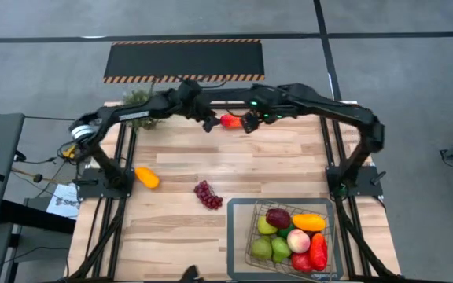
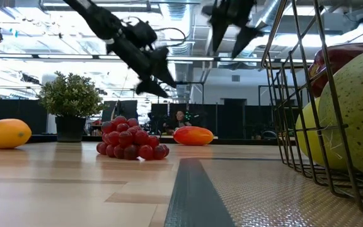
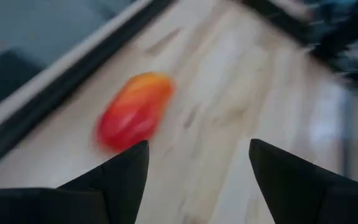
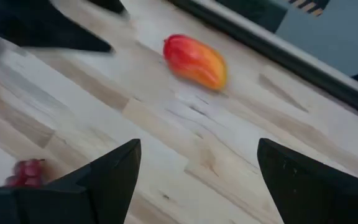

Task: Build produce basket
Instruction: Put the orange mango into the wire basket

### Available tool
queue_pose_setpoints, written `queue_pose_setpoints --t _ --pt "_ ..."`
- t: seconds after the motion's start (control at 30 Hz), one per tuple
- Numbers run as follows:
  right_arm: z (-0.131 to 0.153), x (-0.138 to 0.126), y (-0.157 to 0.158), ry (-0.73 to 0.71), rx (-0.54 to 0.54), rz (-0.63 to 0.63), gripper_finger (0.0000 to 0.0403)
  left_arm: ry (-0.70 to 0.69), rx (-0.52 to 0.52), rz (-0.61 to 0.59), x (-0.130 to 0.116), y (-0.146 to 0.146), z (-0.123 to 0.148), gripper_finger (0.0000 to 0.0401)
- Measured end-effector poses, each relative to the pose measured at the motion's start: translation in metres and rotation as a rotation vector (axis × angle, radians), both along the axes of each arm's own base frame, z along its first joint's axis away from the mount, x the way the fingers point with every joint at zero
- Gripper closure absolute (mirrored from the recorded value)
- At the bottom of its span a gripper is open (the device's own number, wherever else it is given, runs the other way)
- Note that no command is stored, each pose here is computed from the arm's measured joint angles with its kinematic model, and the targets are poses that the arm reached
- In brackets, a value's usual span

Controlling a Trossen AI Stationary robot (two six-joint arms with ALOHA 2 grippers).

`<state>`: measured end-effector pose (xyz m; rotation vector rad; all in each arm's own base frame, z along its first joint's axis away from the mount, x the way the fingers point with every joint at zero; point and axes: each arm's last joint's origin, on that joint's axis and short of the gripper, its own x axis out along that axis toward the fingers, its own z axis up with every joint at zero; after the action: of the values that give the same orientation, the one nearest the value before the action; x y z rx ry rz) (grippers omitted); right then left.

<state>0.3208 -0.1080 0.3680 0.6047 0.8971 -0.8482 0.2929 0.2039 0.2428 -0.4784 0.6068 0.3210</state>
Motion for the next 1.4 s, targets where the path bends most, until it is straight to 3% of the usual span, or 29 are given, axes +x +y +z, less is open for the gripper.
queue_pose_setpoints --t 0.1,0.2,0.37,0.5,0.6,0.73,0.97,1.23,1.3,1.4 --pt "0.018 -0.015 0.015 -0.045 -0.030 -0.034 0.0062 -0.063 -0.003 -0.080 0.017 0.008 -0.019 0.0138" --pt "0.027 -0.021 0.029 -0.080 -0.053 -0.047 0.0062 0.001 0.029 -0.023 0.032 0.020 -0.034 0.0138" --pt "0.028 -0.018 0.047 -0.090 -0.048 -0.015 0.0062 0.029 0.010 -0.031 0.060 0.041 -0.044 0.0138" --pt "0.022 -0.011 0.055 -0.060 -0.056 0.001 0.0062 0.127 -0.001 -0.058 0.077 0.050 -0.048 0.0138" --pt "0.019 -0.012 0.059 -0.032 -0.044 0.001 0.0062 0.215 -0.055 -0.059 0.083 0.052 -0.060 0.0138" --pt "0.018 -0.013 0.065 -0.023 -0.042 0.018 0.0062 0.208 -0.186 -0.115 0.083 0.050 -0.067 0.0138" --pt "0.019 -0.015 0.069 -0.014 -0.045 0.037 0.0062 0.126 -0.585 -0.445 0.091 0.004 -0.073 0.0138" --pt "0.016 -0.009 0.061 0.025 -0.111 0.103 0.0062 0.227 -0.777 -0.667 0.094 -0.061 -0.062 0.0138" --pt "0.012 -0.006 0.057 0.076 -0.145 0.186 0.0062 0.289 -0.789 -0.692 0.083 -0.072 -0.051 0.0138" --pt "0.000 0.001 0.052 0.159 -0.163 0.351 0.0062 0.402 -0.715 -0.685 0.067 -0.080 -0.032 0.0138"
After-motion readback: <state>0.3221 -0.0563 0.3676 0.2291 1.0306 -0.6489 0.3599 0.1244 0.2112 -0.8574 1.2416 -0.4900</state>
